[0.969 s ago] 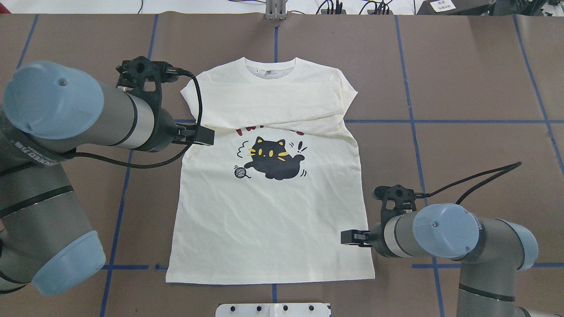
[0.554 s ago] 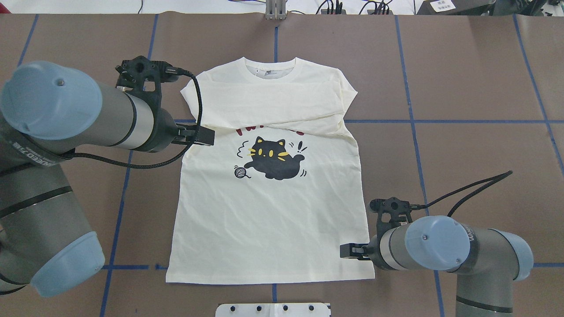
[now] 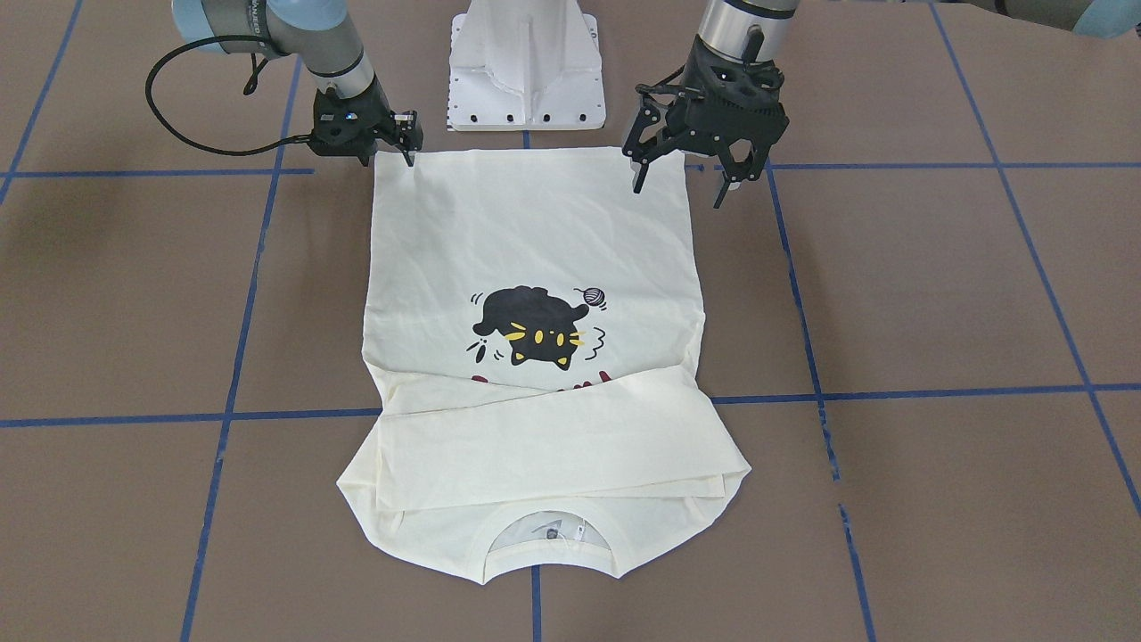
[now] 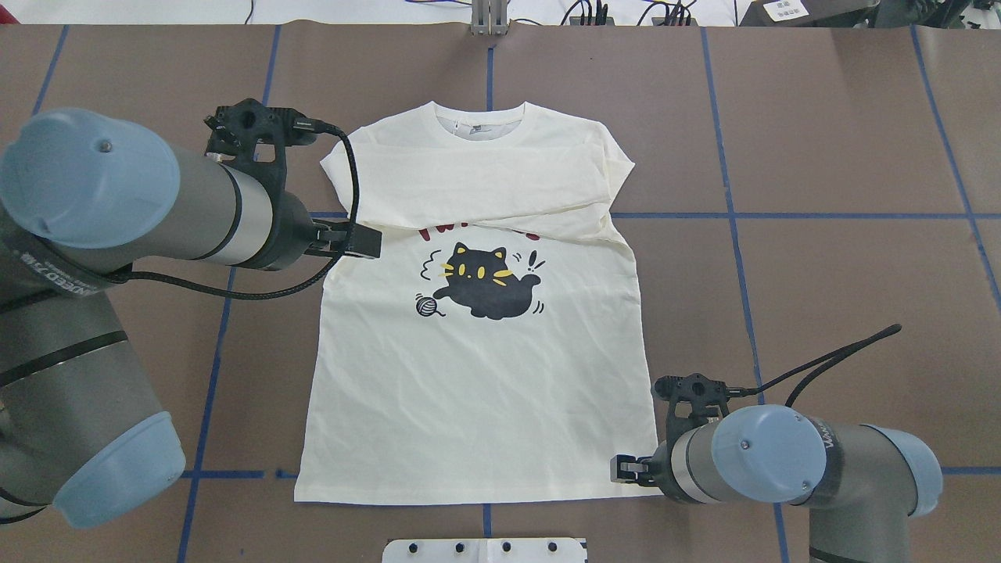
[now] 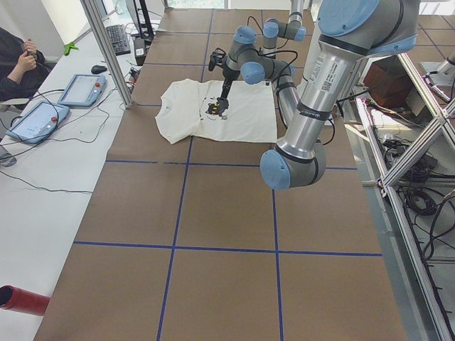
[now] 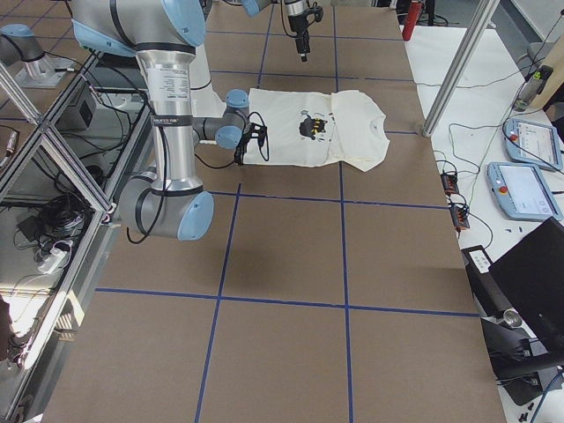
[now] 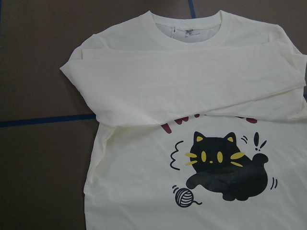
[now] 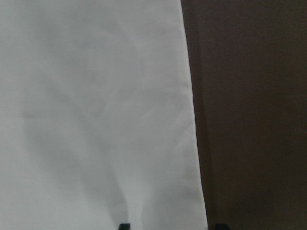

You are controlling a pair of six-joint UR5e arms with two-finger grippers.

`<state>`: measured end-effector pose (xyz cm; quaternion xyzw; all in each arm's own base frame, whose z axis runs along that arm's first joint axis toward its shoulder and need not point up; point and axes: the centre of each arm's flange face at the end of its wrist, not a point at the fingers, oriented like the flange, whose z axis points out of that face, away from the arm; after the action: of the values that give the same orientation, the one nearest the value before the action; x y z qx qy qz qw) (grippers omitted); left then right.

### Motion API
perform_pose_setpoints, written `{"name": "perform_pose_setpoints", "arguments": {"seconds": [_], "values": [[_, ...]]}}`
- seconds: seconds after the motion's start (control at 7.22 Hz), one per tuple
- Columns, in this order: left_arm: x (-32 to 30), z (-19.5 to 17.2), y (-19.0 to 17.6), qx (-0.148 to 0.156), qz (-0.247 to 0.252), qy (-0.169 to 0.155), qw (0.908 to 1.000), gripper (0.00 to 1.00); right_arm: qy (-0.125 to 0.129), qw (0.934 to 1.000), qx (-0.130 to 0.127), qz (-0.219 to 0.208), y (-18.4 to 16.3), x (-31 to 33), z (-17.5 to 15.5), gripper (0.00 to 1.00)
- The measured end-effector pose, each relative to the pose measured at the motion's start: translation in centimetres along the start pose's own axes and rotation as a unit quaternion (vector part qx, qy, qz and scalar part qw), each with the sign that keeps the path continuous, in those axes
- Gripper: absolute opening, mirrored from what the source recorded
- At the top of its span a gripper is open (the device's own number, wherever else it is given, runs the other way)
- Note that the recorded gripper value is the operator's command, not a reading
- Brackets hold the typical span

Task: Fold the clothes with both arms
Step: 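Lower both grippers along the shirt sides toward the hem, then position both grippers at the hem corners nearest the robot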

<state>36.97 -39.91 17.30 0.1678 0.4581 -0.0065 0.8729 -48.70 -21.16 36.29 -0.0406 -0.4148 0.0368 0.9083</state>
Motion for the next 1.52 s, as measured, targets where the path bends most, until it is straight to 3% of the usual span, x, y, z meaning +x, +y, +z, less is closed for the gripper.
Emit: {"name": "perform_pose_setpoints", "arguments": {"seconds": [0.14,0.28,0.42,0.55,1.11,1.52], "values": [[0.0,0.0,0.0,0.0,0.0,0.0,1.0,0.99,0.001,1.0,-0.001,0.001,0.0,0.1,0.1,0.29],[0.0,0.0,0.0,0.0,0.0,0.0,1.0,0.99,0.003,1.0,-0.001,0.001,-0.1,0.3,0.1,0.2],[0.0,0.1,0.0,0.0,0.0,0.0,1.0,0.99,0.003,1.0,-0.001,0.002,-0.1,0.5,0.1,0.04],[0.0,0.1,0.0,-0.001,0.0,0.0,1.0,0.99,0.004,1.0,-0.001,0.002,-0.1,0.6,0.0,0.0],[-1.3,0.9,0.7,-0.009,-0.014,-0.012,0.9998,0.99,-0.007,0.9999,0.007,0.011,0.0,0.8,-1.6,0.0],[-5.4,1.9,4.9,-0.032,-0.089,-0.027,0.9952,0.99,-0.032,0.9993,0.015,0.014,-0.6,0.2,-3.9,0.0]]}}
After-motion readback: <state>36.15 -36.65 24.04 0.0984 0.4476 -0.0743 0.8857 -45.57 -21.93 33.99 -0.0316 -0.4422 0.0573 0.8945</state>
